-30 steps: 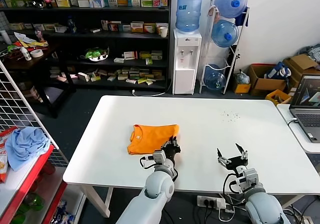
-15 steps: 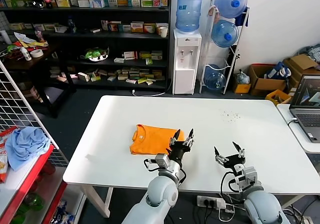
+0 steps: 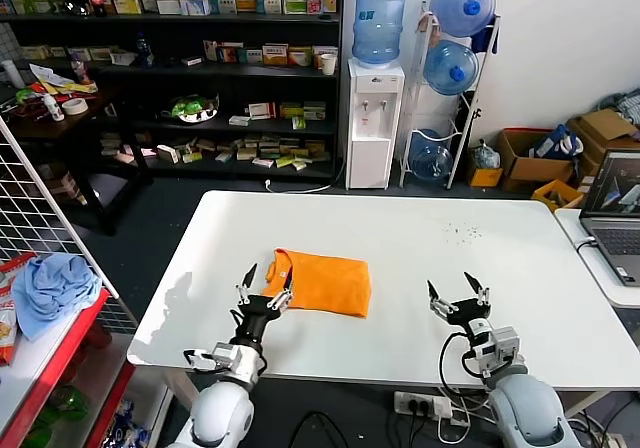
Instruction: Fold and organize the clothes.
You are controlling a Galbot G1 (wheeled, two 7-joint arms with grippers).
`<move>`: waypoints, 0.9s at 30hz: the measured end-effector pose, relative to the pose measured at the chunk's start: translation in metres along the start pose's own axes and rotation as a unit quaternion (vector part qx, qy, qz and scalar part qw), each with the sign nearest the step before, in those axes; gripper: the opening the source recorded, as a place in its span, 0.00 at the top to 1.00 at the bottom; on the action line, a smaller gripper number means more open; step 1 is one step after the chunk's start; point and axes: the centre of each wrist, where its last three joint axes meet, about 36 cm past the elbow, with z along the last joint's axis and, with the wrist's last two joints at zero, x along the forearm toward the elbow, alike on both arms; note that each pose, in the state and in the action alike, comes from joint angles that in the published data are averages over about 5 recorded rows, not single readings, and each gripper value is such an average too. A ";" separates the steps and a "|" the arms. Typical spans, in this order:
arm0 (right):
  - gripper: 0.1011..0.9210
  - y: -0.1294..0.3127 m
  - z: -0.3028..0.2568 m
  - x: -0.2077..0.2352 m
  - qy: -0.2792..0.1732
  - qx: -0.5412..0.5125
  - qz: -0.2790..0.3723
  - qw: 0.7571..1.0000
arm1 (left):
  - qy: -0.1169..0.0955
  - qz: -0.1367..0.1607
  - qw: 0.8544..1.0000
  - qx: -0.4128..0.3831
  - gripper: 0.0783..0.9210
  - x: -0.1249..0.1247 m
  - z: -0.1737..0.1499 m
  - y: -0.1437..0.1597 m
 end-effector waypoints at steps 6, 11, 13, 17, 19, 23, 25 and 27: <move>0.12 0.003 0.002 0.000 -0.007 -0.013 -0.002 1.000 | -0.004 -0.019 0.997 -0.069 0.12 0.025 0.002 0.043; 0.12 0.003 0.001 0.001 -0.012 -0.020 0.000 1.000 | -0.005 -0.026 0.994 -0.103 0.12 0.037 0.000 0.062; 0.12 0.003 0.000 0.002 -0.014 -0.021 0.001 1.000 | -0.004 -0.028 0.993 -0.114 0.12 0.041 0.000 0.068; 0.12 0.001 -0.001 0.003 -0.016 -0.024 0.004 1.000 | -0.001 -0.029 0.991 -0.134 0.12 0.049 0.000 0.078; 0.12 0.000 -0.002 0.003 -0.016 -0.026 0.006 1.000 | 0.001 -0.027 0.990 -0.140 0.12 0.052 -0.001 0.081; 0.12 -0.001 -0.003 0.004 -0.019 -0.029 0.010 0.999 | 0.003 -0.024 0.989 -0.149 0.12 0.054 -0.005 0.084; 0.12 -0.001 -0.004 0.004 -0.020 -0.031 0.011 0.999 | 0.004 -0.024 0.988 -0.152 0.12 0.054 -0.007 0.085; 0.12 0.000 -0.004 0.005 -0.020 -0.032 0.012 0.999 | 0.006 -0.025 0.988 -0.154 0.12 0.055 -0.009 0.087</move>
